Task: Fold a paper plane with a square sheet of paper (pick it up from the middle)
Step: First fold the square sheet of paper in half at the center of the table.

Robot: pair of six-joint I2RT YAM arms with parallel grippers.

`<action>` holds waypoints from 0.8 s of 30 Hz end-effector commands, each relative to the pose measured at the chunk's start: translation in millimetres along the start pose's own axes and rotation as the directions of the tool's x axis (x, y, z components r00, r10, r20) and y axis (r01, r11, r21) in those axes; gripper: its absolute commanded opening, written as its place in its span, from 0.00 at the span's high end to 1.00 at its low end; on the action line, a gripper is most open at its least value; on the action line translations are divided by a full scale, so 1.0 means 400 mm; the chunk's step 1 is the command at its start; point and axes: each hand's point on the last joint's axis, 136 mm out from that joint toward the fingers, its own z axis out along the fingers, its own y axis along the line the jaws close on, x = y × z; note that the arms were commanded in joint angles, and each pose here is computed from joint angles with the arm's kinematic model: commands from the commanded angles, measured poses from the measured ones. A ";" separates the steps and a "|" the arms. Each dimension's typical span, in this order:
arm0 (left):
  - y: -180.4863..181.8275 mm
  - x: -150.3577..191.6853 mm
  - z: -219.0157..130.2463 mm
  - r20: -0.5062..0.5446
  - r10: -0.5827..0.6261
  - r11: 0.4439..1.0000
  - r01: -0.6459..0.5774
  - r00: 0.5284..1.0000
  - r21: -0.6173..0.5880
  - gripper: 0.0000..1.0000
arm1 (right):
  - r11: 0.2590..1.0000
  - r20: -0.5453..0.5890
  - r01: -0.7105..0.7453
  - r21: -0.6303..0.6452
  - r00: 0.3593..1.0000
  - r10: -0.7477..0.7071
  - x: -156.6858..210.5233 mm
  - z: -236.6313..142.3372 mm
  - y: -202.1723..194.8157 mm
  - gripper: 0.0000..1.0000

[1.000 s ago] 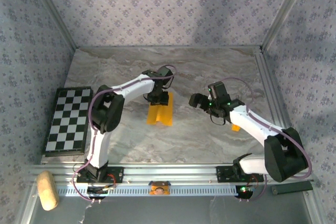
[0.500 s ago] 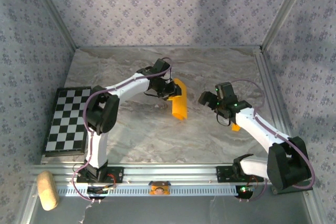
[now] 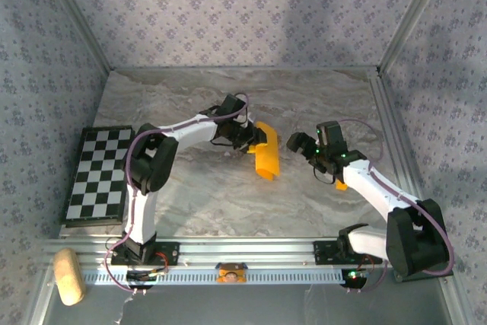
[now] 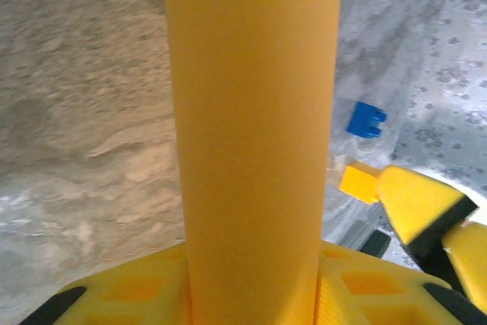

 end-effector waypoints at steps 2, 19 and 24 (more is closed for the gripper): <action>0.047 0.007 0.034 -0.005 -0.011 0.998 0.010 1.000 -0.063 0.63 | 0.995 -0.034 0.020 -0.102 0.999 -0.024 0.006 0.004 0.052 0.01; 0.114 0.000 0.002 0.066 0.100 0.961 -0.080 0.993 -0.263 0.44 | 0.985 -0.103 0.100 -0.139 0.988 -0.115 0.038 0.019 0.115 0.02; 0.100 -0.006 -0.020 0.086 0.135 0.957 -0.108 0.987 -0.270 0.41 | 0.985 -0.089 0.095 -0.143 0.990 -0.109 0.044 0.023 0.107 0.06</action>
